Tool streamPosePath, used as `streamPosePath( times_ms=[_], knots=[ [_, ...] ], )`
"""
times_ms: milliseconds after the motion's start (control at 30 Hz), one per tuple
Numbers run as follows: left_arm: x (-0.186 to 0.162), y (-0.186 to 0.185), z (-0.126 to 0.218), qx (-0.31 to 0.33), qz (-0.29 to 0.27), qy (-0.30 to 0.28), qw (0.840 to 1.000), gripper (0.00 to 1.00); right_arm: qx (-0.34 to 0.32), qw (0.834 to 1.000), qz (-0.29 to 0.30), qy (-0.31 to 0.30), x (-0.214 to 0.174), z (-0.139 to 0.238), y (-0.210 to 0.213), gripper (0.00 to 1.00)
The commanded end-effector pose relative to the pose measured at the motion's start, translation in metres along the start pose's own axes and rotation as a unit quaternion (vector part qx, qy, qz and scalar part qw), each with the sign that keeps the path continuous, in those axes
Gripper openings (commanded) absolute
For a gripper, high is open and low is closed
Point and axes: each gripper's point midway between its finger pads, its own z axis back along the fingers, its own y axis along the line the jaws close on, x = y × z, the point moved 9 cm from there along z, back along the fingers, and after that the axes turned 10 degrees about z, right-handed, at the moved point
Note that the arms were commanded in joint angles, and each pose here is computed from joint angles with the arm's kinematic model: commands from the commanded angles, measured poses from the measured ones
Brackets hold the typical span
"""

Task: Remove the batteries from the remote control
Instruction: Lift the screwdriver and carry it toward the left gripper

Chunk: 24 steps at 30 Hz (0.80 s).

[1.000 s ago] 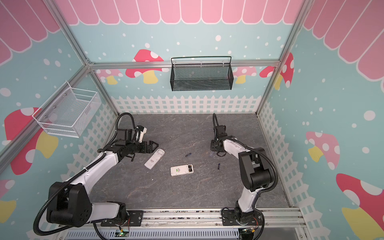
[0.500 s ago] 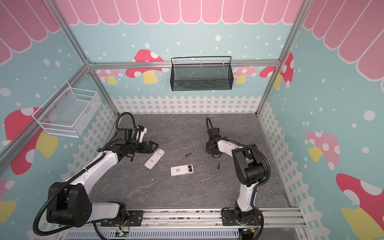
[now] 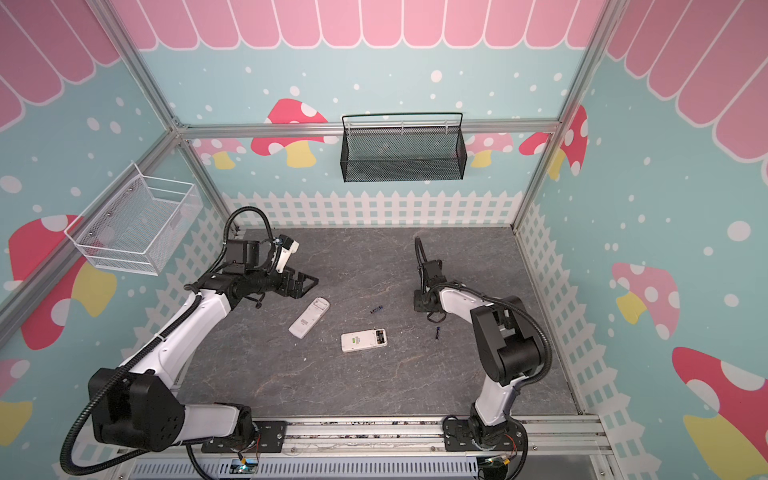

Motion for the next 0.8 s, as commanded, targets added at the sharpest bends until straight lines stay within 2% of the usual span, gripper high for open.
streamPosePath(
  times_ms=[0,67,167,267,367,433,567,633,767],
  knots=[
    [0.006,-0.017,0.003,-0.083,-0.057,0.027,0.995,0.98,0.049,0.989,0.092,-0.102,0.022,0.033,0.011,0.01],
    [0.016,-0.025,0.008,-0.124,-0.075,0.028,0.989,0.97,0.07,0.98,0.124,-0.142,0.026,0.048,0.016,0.02],
    [0.025,-0.035,0.012,-0.171,-0.103,0.026,0.98,0.94,0.111,0.952,0.198,-0.206,0.027,0.066,0.029,0.01],
    [0.036,-0.042,0.015,-0.196,-0.112,0.025,0.974,0.91,0.143,0.925,0.26,-0.236,0.029,0.079,0.039,0.0],
    [0.042,-0.05,0.016,-0.213,-0.133,0.029,0.967,0.9,0.17,0.89,0.317,-0.279,0.026,0.091,0.048,0.0],
    [0.043,-0.054,0.015,-0.217,-0.151,0.035,0.964,0.89,0.191,0.859,0.361,-0.309,0.022,0.098,0.056,0.0],
    [0.038,-0.067,0.013,-0.234,-0.191,0.053,0.952,0.87,0.246,0.81,0.409,-0.341,0.018,0.113,0.069,0.0],
    [0.033,-0.074,0.012,-0.248,-0.219,0.063,0.941,0.85,0.283,0.78,0.431,-0.354,0.014,0.119,0.076,0.0],
    [0.026,-0.086,0.01,-0.265,-0.262,0.085,0.924,0.82,0.331,0.752,0.44,-0.363,0.013,0.127,0.083,0.0]
  ],
)
